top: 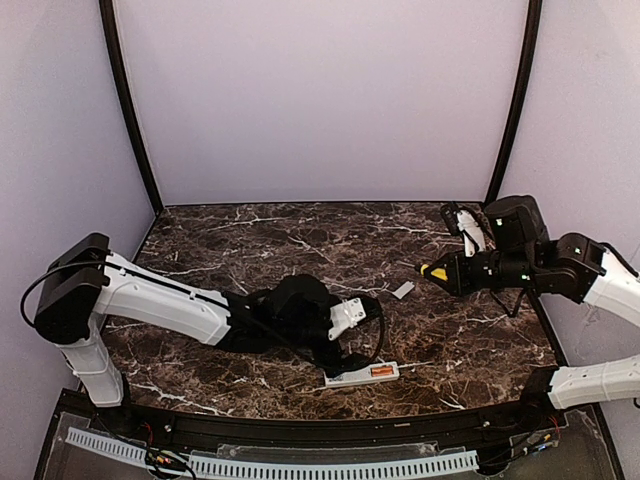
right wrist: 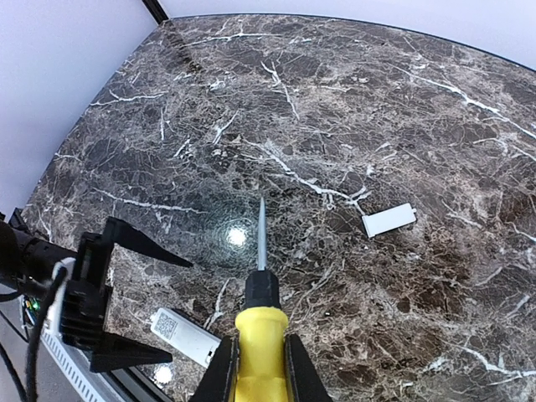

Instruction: Unload the batteries from the remote control

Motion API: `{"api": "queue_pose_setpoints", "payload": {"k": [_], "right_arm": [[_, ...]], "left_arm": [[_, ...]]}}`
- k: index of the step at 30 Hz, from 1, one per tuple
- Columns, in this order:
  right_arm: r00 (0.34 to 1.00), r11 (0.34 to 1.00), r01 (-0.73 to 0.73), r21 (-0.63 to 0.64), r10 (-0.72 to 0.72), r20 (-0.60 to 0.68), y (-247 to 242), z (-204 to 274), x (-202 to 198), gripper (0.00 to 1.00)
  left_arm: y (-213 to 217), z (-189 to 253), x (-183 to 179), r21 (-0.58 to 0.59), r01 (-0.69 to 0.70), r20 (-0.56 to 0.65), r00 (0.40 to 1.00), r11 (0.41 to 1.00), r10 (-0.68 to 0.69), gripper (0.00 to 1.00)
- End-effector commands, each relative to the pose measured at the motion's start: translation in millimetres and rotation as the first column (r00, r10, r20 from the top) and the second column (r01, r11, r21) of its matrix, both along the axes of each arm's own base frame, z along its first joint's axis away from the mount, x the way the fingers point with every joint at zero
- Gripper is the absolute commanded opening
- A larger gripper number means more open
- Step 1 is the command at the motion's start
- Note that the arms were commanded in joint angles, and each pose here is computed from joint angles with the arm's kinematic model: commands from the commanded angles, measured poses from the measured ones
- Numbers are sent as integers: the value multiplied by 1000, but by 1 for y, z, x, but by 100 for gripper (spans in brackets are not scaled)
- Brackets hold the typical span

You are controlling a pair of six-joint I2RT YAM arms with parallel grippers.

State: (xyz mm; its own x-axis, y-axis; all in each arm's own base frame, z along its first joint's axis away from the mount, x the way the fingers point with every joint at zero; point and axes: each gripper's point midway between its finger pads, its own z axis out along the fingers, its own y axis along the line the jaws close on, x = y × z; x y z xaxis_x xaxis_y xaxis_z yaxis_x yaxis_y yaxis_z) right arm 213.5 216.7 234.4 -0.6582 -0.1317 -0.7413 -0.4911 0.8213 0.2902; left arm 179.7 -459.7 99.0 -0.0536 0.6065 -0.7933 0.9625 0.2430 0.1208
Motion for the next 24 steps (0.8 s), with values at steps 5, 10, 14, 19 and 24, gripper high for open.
{"api": "queue_pose_setpoints", "payload": {"k": [5, 10, 14, 19, 24], "right_arm": [[999, 1000, 21, 4, -21, 42, -2, 16, 8, 0], [1000, 1000, 3, -3, -3, 24, -1, 15, 5, 0], [998, 999, -53, 4, 53, -34, 7, 9, -5, 0], [988, 994, -104, 23, 106, -115, 12, 5, -18, 0], [982, 995, -101, 11, 101, -160, 8, 0, -25, 0]], "left_arm": [[16, 26, 10, -188, -50, 49, 997, 981, 60, 99], [26, 13, -14, -236, 65, -1, 998, 970, -67, 98], [39, 7, -28, -322, 117, 30, 993, 940, -113, 98], [38, -3, -39, -354, 147, -22, 986, 924, -165, 99], [39, -17, -40, -350, 133, -51, 986, 927, -160, 98]]}}
